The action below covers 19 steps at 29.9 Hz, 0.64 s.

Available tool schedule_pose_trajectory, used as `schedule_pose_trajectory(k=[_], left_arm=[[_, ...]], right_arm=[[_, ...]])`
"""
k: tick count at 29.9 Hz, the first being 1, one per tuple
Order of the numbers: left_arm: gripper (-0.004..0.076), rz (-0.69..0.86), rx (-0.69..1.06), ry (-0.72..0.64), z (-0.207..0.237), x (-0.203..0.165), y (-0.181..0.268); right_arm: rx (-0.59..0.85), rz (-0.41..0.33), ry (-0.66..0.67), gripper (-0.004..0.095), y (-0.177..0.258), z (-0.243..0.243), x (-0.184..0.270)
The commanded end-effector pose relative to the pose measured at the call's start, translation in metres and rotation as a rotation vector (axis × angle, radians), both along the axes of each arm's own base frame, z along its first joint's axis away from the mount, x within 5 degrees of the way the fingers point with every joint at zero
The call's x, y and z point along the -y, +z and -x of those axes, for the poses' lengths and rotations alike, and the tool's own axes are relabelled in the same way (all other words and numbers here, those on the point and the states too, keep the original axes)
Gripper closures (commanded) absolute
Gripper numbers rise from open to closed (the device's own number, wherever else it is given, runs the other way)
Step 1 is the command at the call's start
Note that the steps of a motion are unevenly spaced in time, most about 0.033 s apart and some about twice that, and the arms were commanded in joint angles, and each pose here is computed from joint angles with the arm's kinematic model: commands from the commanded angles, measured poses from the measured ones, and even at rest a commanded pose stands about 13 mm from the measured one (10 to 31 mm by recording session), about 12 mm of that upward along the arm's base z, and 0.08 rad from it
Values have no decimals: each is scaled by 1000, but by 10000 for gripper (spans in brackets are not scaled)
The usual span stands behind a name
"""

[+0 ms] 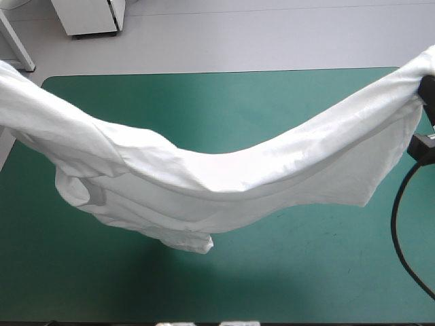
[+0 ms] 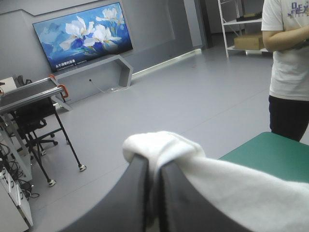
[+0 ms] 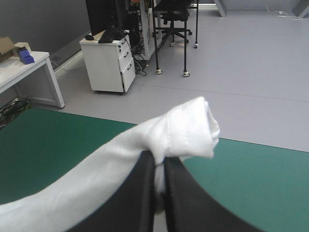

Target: Fold the cloth

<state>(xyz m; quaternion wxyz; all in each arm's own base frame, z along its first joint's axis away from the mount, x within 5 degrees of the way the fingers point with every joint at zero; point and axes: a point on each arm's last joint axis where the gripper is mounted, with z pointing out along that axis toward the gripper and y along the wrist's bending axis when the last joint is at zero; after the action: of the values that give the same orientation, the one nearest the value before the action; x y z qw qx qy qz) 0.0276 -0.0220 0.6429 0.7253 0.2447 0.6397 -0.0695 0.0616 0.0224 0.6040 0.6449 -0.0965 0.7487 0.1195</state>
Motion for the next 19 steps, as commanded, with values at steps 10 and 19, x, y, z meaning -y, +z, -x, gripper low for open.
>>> schedule_pose_trajectory(k=[10, 19], left_arm=[[734, -57, -163, 164, -93, 16, -23], [734, -202, -420, 273, -239, 56, -94]], right_arm=[[-314, 38, -79, 921, -61, -71, -10], [-659, 241, -188, 926, -171, -194, -24]])
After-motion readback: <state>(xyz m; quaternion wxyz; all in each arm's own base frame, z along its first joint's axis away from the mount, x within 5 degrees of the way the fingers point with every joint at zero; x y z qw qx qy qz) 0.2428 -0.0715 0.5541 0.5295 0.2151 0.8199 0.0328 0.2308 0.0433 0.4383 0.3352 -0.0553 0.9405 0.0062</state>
